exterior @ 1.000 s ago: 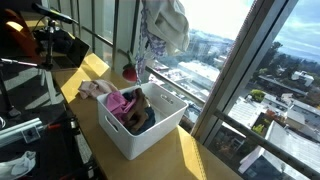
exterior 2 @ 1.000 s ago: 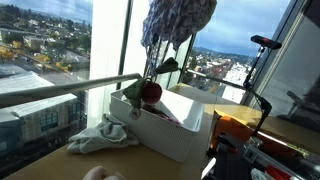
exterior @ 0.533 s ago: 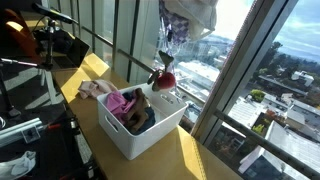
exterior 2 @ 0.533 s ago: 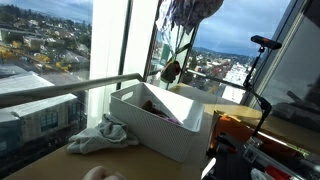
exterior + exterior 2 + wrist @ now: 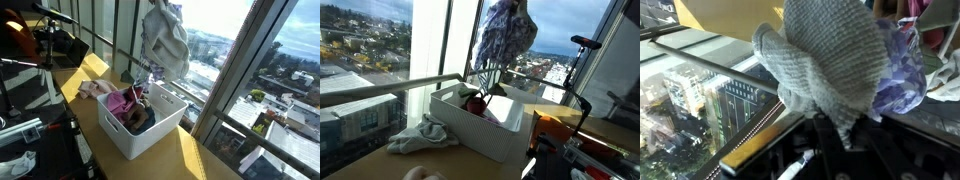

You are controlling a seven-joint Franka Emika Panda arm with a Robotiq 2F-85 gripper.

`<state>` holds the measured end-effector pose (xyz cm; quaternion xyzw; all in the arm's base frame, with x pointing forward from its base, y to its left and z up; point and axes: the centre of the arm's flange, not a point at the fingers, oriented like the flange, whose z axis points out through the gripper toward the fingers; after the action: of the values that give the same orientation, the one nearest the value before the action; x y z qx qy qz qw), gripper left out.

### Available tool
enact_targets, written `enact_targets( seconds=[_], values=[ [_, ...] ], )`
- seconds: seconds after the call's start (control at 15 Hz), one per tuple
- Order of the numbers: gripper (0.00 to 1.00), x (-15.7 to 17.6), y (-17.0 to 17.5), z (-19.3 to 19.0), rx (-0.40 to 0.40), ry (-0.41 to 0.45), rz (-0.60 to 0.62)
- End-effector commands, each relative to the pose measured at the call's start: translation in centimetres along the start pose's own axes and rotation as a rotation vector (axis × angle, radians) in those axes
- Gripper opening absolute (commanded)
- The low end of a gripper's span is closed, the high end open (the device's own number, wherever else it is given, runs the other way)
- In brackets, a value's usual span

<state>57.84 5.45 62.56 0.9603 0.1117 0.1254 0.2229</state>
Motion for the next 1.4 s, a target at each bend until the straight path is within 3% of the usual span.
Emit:
enact_targets(
  seconds=[0.0,0.27,0.67,1.07,1.33],
  values=[
    [0.04,-2.3,-5.0,6.8,0.074,-0.033,-0.005],
    [0.04,-2.9,-10.3,11.9,0.139,-0.071,-0.031],
    [0.04,-3.3,-15.3,15.2,0.201,-0.105,-0.066],
    [0.04,-4.7,-18.2,21.6,0.221,-0.152,-0.075],
    [0.04,-6.2,-18.2,26.6,0.224,-0.188,-0.054]
  ],
)
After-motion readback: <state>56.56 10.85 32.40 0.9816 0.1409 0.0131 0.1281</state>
